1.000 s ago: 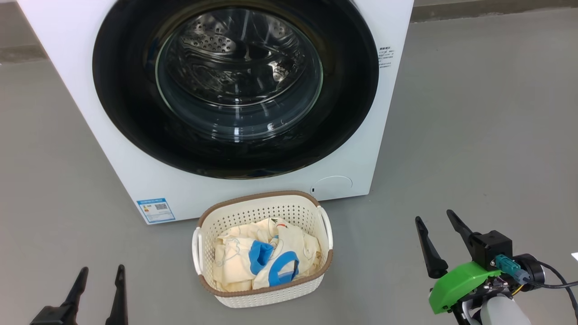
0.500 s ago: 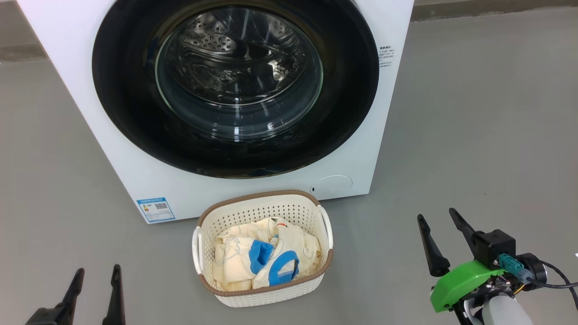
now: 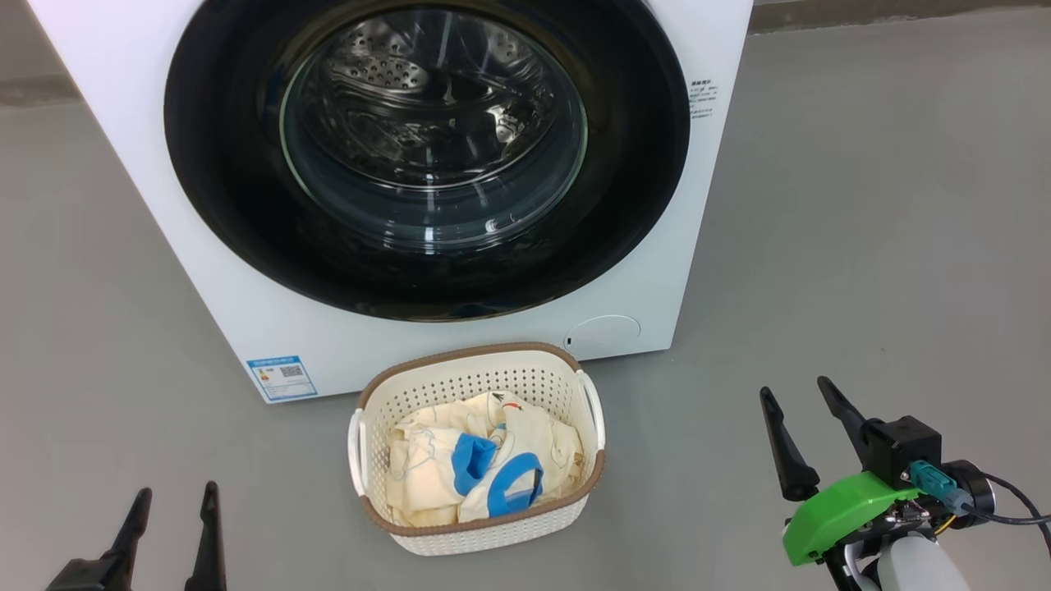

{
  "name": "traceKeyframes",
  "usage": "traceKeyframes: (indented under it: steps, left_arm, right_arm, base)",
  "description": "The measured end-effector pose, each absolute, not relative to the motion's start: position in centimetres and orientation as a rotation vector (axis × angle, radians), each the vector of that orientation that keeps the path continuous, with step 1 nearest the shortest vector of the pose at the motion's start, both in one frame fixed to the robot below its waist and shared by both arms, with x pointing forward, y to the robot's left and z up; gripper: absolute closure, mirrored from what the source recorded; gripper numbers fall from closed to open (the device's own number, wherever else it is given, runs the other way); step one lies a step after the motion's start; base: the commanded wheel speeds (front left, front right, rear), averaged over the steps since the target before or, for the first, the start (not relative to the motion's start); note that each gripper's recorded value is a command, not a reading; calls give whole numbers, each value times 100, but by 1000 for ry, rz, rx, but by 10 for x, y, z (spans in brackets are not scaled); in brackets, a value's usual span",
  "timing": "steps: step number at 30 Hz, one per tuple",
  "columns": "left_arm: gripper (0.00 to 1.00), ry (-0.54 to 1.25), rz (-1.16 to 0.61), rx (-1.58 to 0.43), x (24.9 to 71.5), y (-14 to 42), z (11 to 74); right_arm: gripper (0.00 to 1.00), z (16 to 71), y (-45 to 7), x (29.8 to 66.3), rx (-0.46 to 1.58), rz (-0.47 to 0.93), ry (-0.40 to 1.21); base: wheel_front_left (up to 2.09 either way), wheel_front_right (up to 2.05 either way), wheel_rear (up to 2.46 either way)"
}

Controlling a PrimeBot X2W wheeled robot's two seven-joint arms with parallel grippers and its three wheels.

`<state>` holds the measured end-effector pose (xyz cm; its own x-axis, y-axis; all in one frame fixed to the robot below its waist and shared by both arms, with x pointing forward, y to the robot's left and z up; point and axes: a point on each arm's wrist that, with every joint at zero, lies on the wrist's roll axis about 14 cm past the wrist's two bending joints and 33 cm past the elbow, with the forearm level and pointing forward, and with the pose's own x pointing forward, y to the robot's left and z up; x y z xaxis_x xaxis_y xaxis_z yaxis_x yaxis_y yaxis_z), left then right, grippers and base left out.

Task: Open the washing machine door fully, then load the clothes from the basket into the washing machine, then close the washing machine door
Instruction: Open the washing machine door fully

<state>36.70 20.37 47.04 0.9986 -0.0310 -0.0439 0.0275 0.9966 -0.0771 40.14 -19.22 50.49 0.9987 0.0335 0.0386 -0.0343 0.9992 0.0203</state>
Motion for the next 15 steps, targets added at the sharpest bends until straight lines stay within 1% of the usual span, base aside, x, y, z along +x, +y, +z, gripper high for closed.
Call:
traceKeyframes:
  steps: [4,7,10,15]
  left_arm:
    - [0,46,-28,-75,367,204,470]
    - [0,46,-26,-75,367,205,470]
    - [0,46,-25,-75,367,206,470]
    - [0,47,-21,-75,366,207,470]
  right_arm:
    - [0,505,-192,402,22,33,-38]
    - [0,504,-192,402,23,33,-37]
    - [0,504,-191,403,24,34,-37]
    - [0,505,-190,404,25,38,-38]
  base:
    - [60,32,-92]
    - [86,60,-147]
    - [110,84,-194]
    - [134,108,-241]
